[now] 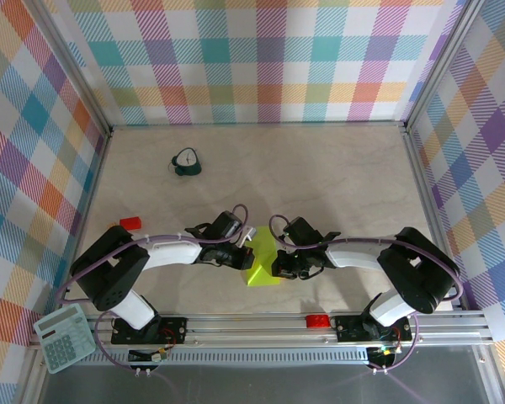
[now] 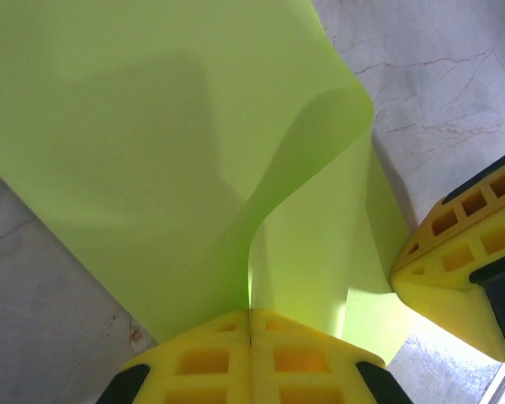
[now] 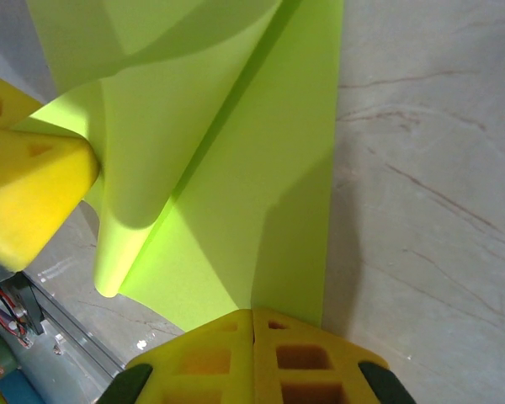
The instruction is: Fold a paper plane with a square sheet of paper (fold left side to right side)
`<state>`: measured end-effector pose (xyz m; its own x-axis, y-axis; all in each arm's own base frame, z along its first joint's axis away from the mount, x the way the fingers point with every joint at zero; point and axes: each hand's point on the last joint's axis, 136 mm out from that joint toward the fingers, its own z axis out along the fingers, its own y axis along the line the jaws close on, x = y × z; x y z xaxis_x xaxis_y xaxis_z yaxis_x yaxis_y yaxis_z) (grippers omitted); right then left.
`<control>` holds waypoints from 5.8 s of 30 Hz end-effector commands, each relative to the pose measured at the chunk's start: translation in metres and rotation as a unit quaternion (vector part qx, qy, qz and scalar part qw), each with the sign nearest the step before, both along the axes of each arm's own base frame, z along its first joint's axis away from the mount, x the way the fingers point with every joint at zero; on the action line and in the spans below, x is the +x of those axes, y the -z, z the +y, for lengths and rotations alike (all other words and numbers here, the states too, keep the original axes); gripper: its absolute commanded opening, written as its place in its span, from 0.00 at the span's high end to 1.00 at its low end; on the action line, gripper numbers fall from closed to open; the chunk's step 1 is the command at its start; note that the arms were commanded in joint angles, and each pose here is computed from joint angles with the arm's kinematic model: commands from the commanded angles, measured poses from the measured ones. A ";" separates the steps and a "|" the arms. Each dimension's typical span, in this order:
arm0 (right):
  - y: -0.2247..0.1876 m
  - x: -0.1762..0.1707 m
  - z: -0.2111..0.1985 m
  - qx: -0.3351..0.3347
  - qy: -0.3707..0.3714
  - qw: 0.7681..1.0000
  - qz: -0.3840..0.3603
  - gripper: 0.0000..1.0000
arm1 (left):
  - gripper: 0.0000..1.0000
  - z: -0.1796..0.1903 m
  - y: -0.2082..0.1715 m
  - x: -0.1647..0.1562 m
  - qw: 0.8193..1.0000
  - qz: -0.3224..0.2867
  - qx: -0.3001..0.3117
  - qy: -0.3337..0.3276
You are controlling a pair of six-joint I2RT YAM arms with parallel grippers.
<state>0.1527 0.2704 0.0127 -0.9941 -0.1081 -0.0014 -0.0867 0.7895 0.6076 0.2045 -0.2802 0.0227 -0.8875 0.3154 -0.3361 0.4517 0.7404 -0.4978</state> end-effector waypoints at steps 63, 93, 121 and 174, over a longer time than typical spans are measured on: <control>-0.018 0.040 0.046 0.050 0.008 0.998 -0.035 1.00 | 1.00 0.010 0.028 -0.005 0.999 0.016 0.049 0.009; 0.019 0.017 0.009 -0.011 0.043 0.999 -0.002 1.00 | 0.78 0.004 -0.004 0.012 0.999 -0.019 0.020 -0.021; 0.022 0.012 0.010 -0.001 0.039 0.999 0.008 1.00 | 1.00 -0.031 -0.046 -0.051 0.987 0.073 -0.145 0.005; -0.033 0.028 0.029 0.054 0.017 0.995 -0.082 1.00 | 1.00 0.003 0.026 -0.066 0.993 0.103 -0.055 -0.025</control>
